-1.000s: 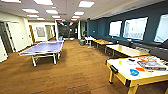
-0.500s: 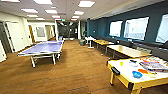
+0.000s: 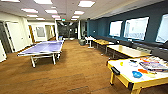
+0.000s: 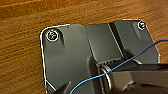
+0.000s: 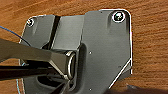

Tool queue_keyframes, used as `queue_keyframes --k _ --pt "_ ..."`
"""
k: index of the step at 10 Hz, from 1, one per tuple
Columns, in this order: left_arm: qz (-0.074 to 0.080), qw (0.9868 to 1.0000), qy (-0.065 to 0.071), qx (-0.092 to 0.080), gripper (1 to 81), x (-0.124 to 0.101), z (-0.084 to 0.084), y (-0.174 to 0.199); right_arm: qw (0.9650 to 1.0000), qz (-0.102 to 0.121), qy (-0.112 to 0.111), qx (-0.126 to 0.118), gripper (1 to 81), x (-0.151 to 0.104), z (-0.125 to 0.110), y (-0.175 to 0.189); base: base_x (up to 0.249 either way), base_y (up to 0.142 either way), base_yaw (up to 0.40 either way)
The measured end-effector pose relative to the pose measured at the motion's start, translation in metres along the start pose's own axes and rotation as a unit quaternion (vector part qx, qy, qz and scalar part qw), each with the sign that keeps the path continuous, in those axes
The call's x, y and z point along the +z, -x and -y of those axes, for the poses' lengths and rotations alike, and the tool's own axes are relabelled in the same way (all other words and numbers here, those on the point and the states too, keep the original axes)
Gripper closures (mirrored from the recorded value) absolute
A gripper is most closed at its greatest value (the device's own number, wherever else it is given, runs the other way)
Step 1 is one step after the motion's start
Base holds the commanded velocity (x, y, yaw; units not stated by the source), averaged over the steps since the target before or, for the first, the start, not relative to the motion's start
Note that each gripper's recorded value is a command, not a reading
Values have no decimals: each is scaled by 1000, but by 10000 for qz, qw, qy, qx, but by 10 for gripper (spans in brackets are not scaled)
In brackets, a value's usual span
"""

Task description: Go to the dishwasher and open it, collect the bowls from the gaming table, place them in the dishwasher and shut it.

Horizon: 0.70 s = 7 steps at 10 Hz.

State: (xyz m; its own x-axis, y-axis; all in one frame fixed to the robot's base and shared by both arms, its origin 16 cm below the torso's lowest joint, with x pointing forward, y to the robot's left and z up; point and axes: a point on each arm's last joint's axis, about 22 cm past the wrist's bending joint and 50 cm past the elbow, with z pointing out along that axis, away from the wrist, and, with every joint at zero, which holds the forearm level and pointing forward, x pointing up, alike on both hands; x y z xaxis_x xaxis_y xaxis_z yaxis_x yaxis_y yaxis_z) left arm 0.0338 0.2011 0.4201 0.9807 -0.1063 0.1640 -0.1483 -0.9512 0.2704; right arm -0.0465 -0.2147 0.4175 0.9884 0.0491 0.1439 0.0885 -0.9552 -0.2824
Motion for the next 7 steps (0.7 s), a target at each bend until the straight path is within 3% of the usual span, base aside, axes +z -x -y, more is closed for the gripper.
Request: queue_keyframes --k 2,7 --pt "0 10000 0 2 10 0 0 0 10000 2 2 0 10 0 0 0 0 0 -100" --pt "53 10000 14 -3 10 0 -3 7 10000 -20 13 -9 10 0 -2 -3 0 0 -383"
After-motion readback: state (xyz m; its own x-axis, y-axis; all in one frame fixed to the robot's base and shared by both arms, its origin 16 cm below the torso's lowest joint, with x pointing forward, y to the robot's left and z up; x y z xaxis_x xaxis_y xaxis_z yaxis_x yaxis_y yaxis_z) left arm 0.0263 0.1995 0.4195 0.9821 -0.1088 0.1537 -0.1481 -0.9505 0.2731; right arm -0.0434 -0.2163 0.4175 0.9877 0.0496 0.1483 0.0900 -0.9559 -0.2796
